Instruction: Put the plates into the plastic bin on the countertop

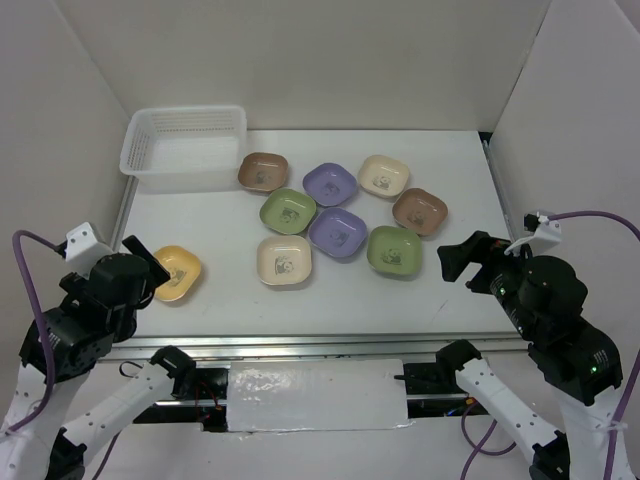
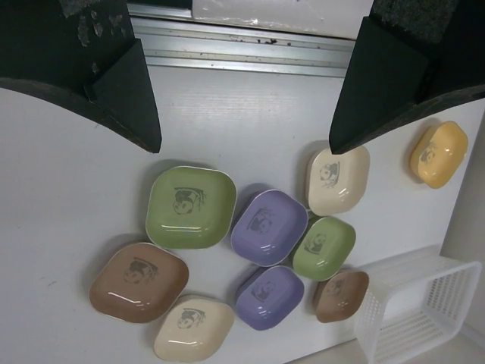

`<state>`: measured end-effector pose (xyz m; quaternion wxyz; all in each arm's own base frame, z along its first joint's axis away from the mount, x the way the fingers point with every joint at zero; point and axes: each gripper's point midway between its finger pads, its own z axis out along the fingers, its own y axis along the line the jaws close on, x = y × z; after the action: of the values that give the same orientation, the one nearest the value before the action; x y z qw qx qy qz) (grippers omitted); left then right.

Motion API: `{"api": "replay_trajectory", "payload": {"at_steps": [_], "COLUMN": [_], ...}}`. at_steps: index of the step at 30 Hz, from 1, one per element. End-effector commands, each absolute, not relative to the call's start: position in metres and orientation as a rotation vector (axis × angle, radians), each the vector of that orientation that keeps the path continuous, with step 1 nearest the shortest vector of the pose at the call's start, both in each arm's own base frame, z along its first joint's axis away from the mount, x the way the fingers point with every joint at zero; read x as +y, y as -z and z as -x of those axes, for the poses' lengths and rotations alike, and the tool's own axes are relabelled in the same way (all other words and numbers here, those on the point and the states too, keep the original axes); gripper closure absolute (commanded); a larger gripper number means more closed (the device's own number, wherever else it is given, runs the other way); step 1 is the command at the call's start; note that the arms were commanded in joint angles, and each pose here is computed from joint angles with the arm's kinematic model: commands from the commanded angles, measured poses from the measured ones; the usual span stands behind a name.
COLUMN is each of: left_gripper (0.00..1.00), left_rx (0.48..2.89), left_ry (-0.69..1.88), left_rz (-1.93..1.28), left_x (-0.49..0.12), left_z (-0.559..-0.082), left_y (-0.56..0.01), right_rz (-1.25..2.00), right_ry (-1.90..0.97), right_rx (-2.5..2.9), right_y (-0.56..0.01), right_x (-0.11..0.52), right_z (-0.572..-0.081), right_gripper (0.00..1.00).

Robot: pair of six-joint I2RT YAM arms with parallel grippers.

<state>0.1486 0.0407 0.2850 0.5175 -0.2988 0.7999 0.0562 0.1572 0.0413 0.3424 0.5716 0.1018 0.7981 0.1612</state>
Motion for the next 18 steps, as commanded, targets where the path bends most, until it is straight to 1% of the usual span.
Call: {"api": "replay_trajectory", "payload": {"at_steps": [1, 9, 13, 15, 17, 18], "left_gripper": [0.01, 0.01, 0.01, 0.01, 0.01, 0.01], "left_rx": [1.887, 1.900, 1.940, 1.928, 1.955, 1.928], "left_ry": [-0.148, -0.124, -0.180, -0.185, -0.253, -0.243], "left_rz": [0.753, 0.778, 0.805, 0.907, 0.962, 1.031], "left_x": [0.044, 0.039, 0.036, 0.035, 0.035, 0.033], "left_z": [-0.151, -0.154, -0.159, -0.161, -0.163, -0.166], "left_y": [-0.289, -0.278, -0.268, -0.260, -0.244, -0.239], "right_rz": [-0.231, -0.212, -0.196, -0.192, -0.164, -0.150], "right_ry": [-0.368, -0.378, -0.395, -0.397, -0.424, -0.445], "right_rx": [1.835, 1.847, 1.869, 1.873, 1.898, 1.895], "right_y": [-0.352, -0.345, -0.340, -0.337, -0.330, -0.329], "right_x": [0.041, 0.045, 0.050, 0.051, 0.059, 0.064], "right_z": [-0.165, -0.165, -0.165, -0.166, -0.167, -0.169], "right_gripper": [0.00, 0.00, 0.00, 0.00, 0.00, 0.00]}}
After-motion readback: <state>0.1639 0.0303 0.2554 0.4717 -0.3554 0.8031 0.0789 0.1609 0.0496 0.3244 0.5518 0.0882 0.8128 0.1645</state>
